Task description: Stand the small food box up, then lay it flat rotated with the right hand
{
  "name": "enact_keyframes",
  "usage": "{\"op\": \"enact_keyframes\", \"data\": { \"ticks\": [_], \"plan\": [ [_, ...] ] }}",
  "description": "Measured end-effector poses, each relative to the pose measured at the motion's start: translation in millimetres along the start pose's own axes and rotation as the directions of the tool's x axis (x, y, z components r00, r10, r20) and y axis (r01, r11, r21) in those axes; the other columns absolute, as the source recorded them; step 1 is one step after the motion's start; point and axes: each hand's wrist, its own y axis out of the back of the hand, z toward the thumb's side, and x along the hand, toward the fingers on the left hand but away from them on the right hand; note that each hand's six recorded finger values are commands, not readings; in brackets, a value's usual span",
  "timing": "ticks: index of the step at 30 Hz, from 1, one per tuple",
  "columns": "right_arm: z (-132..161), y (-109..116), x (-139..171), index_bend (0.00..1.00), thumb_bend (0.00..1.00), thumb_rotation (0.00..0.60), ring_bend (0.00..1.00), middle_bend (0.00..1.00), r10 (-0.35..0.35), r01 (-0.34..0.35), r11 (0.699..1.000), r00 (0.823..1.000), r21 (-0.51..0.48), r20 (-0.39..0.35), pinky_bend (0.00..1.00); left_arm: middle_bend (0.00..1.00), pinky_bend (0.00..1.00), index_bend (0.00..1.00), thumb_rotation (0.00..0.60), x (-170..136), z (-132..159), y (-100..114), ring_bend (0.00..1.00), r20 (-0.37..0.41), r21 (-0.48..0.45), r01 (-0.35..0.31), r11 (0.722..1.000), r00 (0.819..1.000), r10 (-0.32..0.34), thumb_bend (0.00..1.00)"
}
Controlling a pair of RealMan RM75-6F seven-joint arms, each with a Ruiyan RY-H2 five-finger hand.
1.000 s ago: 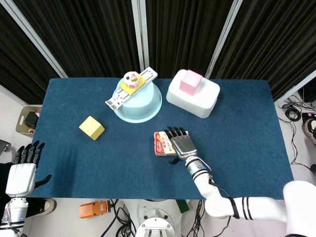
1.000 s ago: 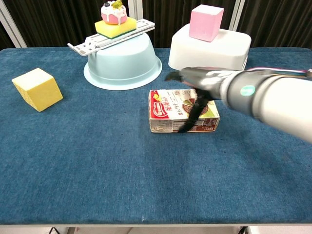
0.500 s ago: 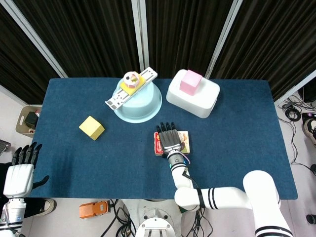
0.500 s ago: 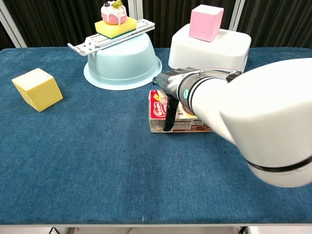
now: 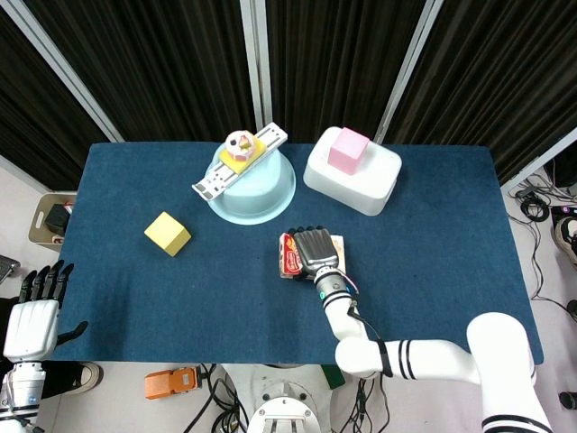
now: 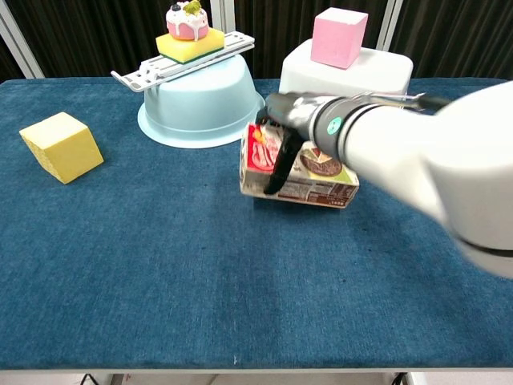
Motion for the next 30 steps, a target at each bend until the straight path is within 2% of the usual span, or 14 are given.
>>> {"op": "enact_keyframes", "data": {
  "ticks": [4, 8, 11, 14, 15, 18, 21, 24, 30],
  "plan": [
    [-18, 19, 11, 0.44, 0.14, 0.600, 0.36, 0.44, -0.079, 0.070, 0.983, 0.996, -0.168, -0.048, 0.33, 0.01, 0.00, 0.01, 0.600, 1, 4, 1, 0.00, 0.011, 0.000, -0.005, 1.000, 1.000, 0.005, 0.13],
    [-38, 32, 21, 0.43, 0.14, 0.600, 0.36, 0.44, -0.152, 0.111, 0.929, 0.984, -0.353, -0.090, 0.33, 0.01, 0.00, 0.01, 0.600, 3, 9, 2, 0.00, 0.020, 0.001, -0.006, 1.000, 1.000, 0.006, 0.13],
    [-52, 36, 28, 0.42, 0.14, 0.600, 0.35, 0.44, -0.195, 0.110, 0.860, 0.974, -0.498, -0.120, 0.33, 0.01, 0.00, 0.01, 0.600, 4, 13, 2, 0.00, 0.029, 0.005, -0.004, 1.000, 1.000, 0.004, 0.13],
    [-65, 36, 32, 0.42, 0.13, 0.600, 0.34, 0.44, -0.229, 0.086, 0.770, 0.962, -0.632, -0.147, 0.32, 0.01, 0.00, 0.01, 0.600, 6, 18, 2, 0.00, 0.038, 0.008, -0.002, 1.000, 0.999, 0.002, 0.13],
    [-70, 34, 33, 0.41, 0.13, 0.600, 0.34, 0.44, -0.241, 0.071, 0.730, 0.958, -0.680, -0.158, 0.32, 0.01, 0.00, 0.01, 0.600, 7, 19, 2, 0.00, 0.039, 0.009, -0.002, 1.000, 0.999, 0.001, 0.13],
    [-82, 28, 33, 0.40, 0.13, 0.600, 0.33, 0.44, -0.266, 0.028, 0.634, 0.946, -0.772, -0.184, 0.31, 0.01, 0.00, 0.01, 0.600, 7, 21, 3, 0.00, 0.043, 0.011, -0.001, 1.000, 0.999, 0.001, 0.13],
    [-98, 16, 30, 0.36, 0.14, 0.600, 0.32, 0.44, -0.282, -0.011, 0.564, 0.937, -0.826, -0.204, 0.30, 0.01, 0.00, 0.01, 0.600, 8, 21, 4, 0.00, 0.040, 0.014, -0.004, 1.000, 0.999, 0.003, 0.13],
    [-115, 0, 25, 0.33, 0.14, 0.600, 0.29, 0.44, -0.286, -0.035, 0.526, 0.934, -0.850, -0.215, 0.28, 0.01, 0.00, 0.01, 0.600, 7, 21, 5, 0.00, 0.037, 0.016, -0.004, 1.000, 0.999, 0.003, 0.13],
    [-129, -30, 18, 0.30, 0.13, 0.600, 0.26, 0.43, -0.310, -0.049, 0.489, 0.924, -0.871, -0.226, 0.25, 0.01, 0.00, 0.01, 0.600, 7, 20, 5, 0.00, 0.037, 0.016, -0.006, 1.000, 0.999, 0.005, 0.13]
  ]
}}
